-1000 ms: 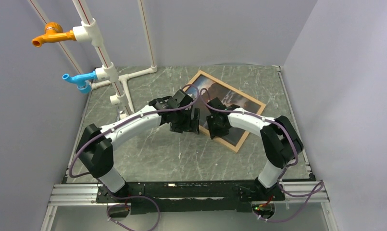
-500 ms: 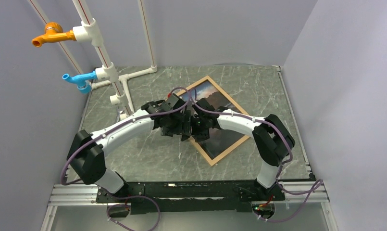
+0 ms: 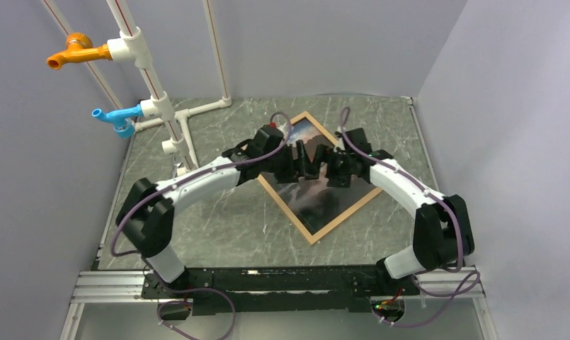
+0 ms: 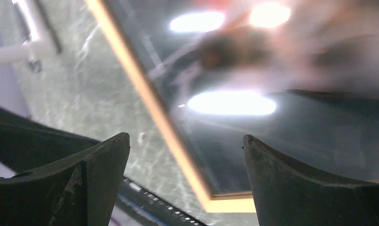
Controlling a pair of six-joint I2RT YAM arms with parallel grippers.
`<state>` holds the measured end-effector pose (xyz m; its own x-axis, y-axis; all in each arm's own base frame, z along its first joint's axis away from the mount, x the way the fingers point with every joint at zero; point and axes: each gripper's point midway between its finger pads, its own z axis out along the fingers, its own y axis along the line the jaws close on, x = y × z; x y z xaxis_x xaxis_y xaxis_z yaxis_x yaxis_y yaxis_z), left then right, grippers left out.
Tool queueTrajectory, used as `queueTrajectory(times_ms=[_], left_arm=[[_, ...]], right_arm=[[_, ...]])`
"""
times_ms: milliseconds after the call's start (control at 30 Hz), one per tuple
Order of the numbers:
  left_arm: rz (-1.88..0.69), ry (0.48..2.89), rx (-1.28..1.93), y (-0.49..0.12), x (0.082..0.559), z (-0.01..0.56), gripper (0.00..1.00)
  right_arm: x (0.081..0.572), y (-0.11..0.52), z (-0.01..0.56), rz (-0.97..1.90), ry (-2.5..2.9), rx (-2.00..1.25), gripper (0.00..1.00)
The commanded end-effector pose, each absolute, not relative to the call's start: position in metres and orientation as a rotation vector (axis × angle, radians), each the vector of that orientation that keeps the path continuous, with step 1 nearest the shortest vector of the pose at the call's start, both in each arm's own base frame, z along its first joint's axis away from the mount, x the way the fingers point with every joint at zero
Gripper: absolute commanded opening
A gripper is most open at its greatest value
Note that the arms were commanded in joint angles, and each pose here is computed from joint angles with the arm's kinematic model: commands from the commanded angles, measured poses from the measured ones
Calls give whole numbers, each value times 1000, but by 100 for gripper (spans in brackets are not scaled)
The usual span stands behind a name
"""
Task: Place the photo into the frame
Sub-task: Adjust the photo frame at the center of the board.
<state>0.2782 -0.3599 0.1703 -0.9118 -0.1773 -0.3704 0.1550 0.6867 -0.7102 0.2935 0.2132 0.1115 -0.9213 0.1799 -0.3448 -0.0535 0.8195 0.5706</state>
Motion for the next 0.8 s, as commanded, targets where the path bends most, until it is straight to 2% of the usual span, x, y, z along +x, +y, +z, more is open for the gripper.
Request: queueTrajectory(times_ms=[0,133,267,400,600,767], left_arm=[[-432,2851,-226,-262,279,56,76],[-393,2851,-206,-258,284,54,75],[-513,2726,-169,-264,292,81,75],[-460,2716,-173,-253,289,99,79],[-432,2778,-176,-249,283,80,80],[-521,2817,-180,-258,282,60,81]], right_arm=[[302,106,114,526,2605,256,94],[318,53,106,370,2608,381,96],[331,40,105,302,2599,384,96],[353,16,103,192,2558,460,98],[397,1,82,128,2601,500,98],[427,5,60,213,2643,488,99]])
